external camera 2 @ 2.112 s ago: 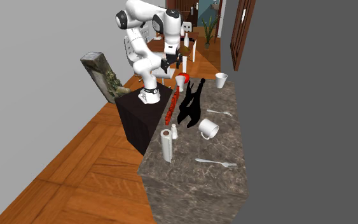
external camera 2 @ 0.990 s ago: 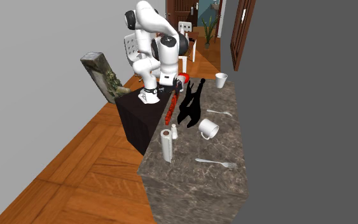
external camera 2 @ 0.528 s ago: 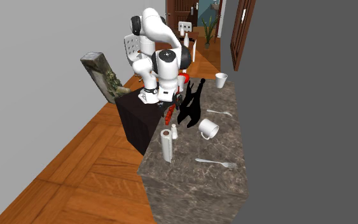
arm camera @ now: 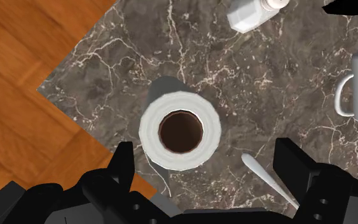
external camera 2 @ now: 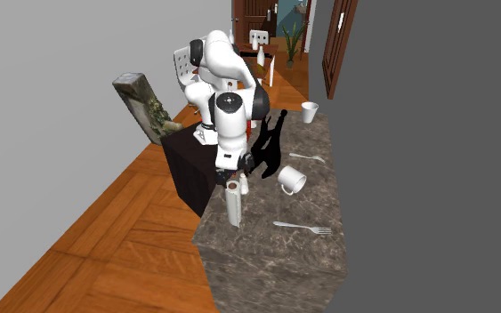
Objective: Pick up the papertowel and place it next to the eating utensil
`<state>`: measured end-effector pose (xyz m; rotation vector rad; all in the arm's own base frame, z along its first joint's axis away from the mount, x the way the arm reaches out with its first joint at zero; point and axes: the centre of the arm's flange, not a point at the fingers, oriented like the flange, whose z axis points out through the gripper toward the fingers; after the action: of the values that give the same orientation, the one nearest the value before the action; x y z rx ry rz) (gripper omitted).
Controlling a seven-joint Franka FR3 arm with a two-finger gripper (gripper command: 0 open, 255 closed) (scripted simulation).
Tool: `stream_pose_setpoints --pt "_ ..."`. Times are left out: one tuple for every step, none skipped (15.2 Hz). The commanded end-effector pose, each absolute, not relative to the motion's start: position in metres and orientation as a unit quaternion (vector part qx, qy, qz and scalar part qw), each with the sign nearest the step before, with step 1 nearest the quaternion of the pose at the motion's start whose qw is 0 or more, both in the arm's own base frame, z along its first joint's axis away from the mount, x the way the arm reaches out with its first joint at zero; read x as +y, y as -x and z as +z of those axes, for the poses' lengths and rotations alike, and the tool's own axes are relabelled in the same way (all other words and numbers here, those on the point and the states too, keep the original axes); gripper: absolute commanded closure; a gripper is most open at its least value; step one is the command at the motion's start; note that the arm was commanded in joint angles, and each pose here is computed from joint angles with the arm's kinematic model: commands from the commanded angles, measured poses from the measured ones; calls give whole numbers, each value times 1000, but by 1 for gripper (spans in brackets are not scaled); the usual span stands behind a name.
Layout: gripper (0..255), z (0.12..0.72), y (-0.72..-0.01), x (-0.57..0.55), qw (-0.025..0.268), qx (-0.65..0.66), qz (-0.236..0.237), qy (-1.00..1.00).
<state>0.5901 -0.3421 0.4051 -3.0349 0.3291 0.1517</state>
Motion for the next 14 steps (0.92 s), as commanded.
stream_pose_setpoints --pt "0 398 -603 -359 42 108 47 992" --pt "0 393 -602 -359 42 108 47 992" --pt "0 388 -602 -358 42 108 47 992" --pt "0 383 -601 -358 42 108 47 992" --pt "0 377 -601 -357 42 108 47 992" --pt "0 372 -600 -357 42 108 47 992" --pt "0 367 -600 -356 42 108 47 992" --pt "0 362 -599 -356 42 108 47 992" --pt "0 359 -599 -355 42 108 47 992" --pt "0 359 -599 -355 42 108 47 992" --pt "0 359 -599 -355 42 108 47 992" --pt "0 359 -599 -355 42 108 47 992" --pt "0 359 -599 -355 42 108 47 992" --pt "0 359 -599 -355 42 108 47 992"
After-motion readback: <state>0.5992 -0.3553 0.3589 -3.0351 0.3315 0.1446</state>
